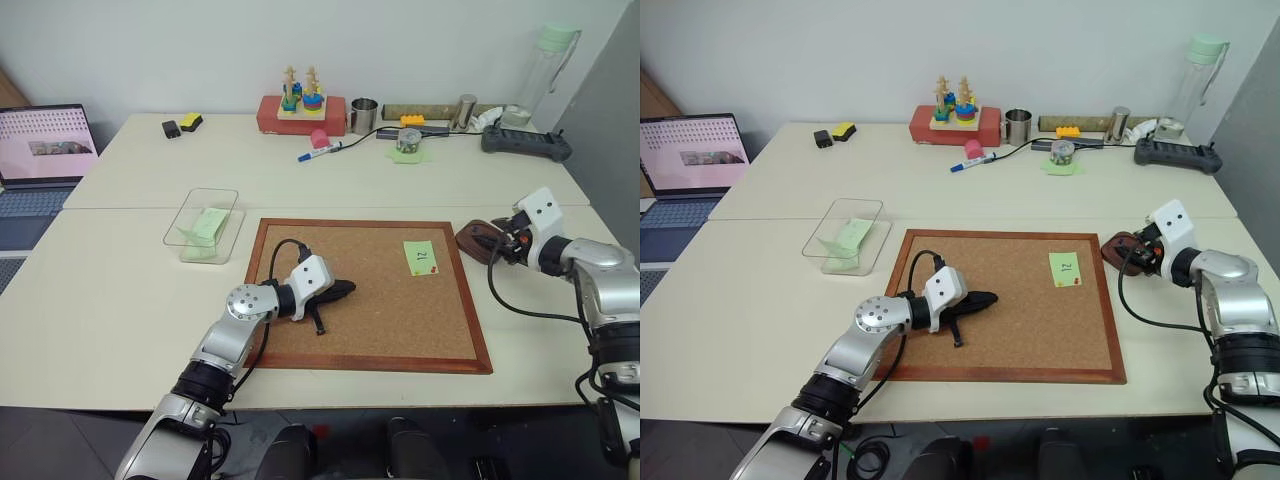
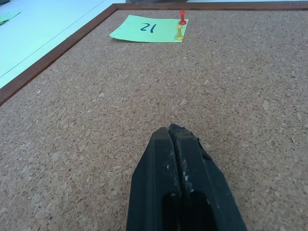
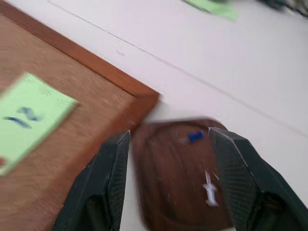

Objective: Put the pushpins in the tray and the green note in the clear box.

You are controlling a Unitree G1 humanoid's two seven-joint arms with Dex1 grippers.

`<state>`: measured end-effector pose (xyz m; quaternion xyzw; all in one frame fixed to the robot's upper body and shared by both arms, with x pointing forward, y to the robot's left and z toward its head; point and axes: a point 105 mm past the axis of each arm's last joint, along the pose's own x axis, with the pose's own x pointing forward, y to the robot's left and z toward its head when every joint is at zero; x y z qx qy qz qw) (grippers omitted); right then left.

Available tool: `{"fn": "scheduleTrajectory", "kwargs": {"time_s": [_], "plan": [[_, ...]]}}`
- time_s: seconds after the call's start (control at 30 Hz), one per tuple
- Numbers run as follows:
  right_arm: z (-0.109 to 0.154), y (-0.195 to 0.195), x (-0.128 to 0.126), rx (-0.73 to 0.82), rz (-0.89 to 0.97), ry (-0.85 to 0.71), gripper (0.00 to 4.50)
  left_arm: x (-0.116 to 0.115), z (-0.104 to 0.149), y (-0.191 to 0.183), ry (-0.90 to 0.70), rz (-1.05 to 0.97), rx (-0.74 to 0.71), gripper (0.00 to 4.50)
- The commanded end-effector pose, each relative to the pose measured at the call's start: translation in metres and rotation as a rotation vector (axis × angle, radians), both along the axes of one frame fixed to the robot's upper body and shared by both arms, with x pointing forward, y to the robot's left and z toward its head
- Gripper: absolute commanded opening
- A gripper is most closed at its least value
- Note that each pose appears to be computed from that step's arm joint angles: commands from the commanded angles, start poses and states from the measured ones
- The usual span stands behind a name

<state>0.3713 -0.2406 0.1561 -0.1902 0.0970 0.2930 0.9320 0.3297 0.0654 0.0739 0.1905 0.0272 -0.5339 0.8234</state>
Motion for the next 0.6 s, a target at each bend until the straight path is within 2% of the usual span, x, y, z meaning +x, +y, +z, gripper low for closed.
{"fn": "scheduleTrajectory", "kwargs": {"time_s": [0.03, 0.23, 0.6], "plan": [[0.008, 0.033, -0.023, -0.029, 0.205, -0.016, 2.72, -0.004, -0.017, 0.004, 0.051, 0.004, 0.041, 0.00], [-0.015, 0.056, -0.039, -0.048, 0.301, 0.049, 2.72, -0.004, -0.018, 0.004, 0.047, 0.007, 0.045, 0.00], [-0.032, 0.058, -0.025, -0.005, 0.265, 0.079, 2.72, -0.004, -0.017, 0.007, 0.045, 0.012, 0.047, 0.00]]}}
